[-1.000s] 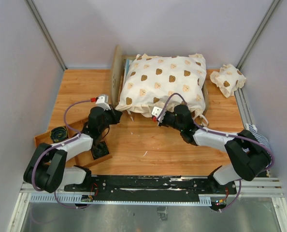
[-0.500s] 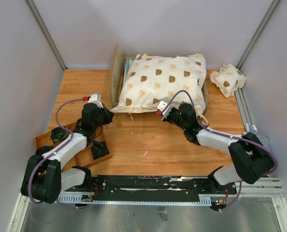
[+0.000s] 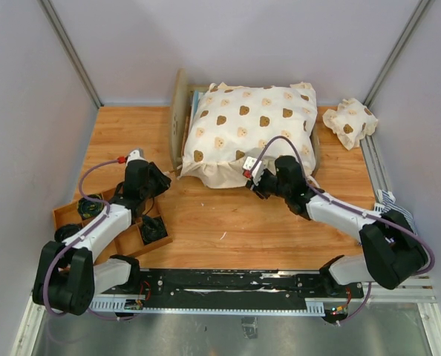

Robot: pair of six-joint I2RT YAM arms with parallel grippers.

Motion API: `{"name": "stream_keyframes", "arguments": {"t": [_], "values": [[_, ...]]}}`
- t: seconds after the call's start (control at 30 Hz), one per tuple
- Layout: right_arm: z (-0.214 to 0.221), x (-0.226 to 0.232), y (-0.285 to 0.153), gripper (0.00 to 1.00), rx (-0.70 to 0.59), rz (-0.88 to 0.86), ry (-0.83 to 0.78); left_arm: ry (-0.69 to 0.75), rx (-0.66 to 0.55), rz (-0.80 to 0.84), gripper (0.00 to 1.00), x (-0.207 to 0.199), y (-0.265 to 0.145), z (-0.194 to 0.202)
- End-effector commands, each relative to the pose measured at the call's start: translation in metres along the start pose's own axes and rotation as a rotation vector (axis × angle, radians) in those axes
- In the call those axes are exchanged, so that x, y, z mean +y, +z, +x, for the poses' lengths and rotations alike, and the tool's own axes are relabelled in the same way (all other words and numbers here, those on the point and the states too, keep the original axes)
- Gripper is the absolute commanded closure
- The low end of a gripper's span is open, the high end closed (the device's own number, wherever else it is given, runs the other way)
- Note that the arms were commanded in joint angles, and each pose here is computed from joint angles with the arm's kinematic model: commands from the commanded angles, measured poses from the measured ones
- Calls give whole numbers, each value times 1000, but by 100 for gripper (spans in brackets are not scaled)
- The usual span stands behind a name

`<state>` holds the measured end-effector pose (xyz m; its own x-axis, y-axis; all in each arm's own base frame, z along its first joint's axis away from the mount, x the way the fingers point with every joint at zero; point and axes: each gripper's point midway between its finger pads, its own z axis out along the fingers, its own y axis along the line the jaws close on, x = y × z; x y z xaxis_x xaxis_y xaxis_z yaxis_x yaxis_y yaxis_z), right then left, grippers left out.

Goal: Set up the pet bed

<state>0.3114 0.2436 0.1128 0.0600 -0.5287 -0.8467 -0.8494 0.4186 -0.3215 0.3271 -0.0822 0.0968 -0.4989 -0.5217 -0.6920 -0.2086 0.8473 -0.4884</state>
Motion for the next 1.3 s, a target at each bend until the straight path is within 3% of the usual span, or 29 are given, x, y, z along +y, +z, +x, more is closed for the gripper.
{"name": "stream_keyframes", "arguments": {"t": [0.0, 0.1, 0.2, 0.27, 0.3, 0.37, 0.43, 0.73, 0.93, 1.03, 1.13, 1.17, 1.27], "values": [[-21, -9, -15, 58, 39, 13, 166, 16, -108, -7, 57, -14, -10, -44], [-52, -22, -31, 56, -5, 81, 312, 88, -192, 58, 46, -38, -20, -77], [-85, -26, -32, 57, -115, 78, 431, 157, -264, 139, 45, -55, -24, -93], [-106, -14, -25, 55, -187, -21, 337, 177, -306, 154, 44, -60, -23, -103], [-114, -6, -19, 48, -213, -65, 220, 187, -318, 159, 43, -63, -23, -107], [-116, -2, -3, 40, -188, -57, -13, 216, -325, 179, 40, -73, -21, -116], [-118, -5, 16, 39, -142, -65, -164, 208, -326, 183, 38, -80, -18, -124], [-106, -14, 87, 39, -23, -140, -367, 229, -436, 203, 34, -103, -8, -163], [-86, -33, 108, 42, 69, -56, -440, 239, -405, 227, 35, -110, 9, -160], [-82, -45, 111, 55, 107, 2, -425, 268, -377, 250, 46, -113, 15, -153], [-86, -52, 111, 72, 104, 32, -366, 311, -354, 299, 79, -117, 12, -142], [-89, -54, 111, 78, 89, 34, -333, 321, -348, 309, 94, -116, 11, -138], [-95, -62, 108, 89, 50, 16, -203, 351, -346, 334, 100, -116, 6, -132]]}}
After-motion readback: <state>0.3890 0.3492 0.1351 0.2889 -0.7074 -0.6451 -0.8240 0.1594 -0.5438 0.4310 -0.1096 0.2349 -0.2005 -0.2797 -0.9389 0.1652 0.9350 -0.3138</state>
